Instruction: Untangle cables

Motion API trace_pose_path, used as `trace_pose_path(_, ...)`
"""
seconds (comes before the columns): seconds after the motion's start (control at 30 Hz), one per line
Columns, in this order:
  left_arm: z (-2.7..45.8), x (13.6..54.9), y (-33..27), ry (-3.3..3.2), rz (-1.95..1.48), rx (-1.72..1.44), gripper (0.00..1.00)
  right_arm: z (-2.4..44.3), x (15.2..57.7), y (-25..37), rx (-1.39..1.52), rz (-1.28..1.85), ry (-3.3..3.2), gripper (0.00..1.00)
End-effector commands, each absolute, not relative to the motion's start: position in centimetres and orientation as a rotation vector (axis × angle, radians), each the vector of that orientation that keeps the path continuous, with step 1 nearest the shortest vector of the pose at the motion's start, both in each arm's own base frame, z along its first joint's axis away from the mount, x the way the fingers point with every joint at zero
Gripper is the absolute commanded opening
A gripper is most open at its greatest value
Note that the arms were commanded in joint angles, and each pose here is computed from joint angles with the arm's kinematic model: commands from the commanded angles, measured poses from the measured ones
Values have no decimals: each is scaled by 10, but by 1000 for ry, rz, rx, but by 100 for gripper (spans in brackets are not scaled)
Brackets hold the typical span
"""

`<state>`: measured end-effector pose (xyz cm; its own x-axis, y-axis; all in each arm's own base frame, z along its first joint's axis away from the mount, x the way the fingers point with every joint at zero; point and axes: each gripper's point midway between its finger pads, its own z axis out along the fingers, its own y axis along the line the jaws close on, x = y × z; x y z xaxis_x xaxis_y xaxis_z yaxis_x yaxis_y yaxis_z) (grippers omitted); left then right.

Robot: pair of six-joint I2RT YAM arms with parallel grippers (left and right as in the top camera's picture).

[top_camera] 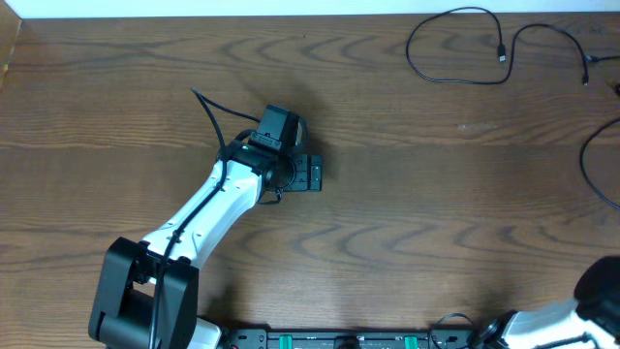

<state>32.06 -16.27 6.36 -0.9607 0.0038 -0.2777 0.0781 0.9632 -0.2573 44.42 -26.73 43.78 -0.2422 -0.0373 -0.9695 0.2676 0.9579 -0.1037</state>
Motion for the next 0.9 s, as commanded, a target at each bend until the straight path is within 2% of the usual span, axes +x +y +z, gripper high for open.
trace_pose_path(0.0,70,324,-162,2814,-379,56,95,445,431,-216,130,-148,1774,99)
trace_pose_path(0.3,70,324,-162,2814,-379,55,95,394,373,-94,-42,-46,1723,99)
trace_pose_path(0.53,70,324,-162,2814,-379,55,95,354,325,-35,-111,64,1766,99)
trace_pose_path(0.87,70,324,-162,2814,-379,55,95,414,247,37,-344,101,1512,99)
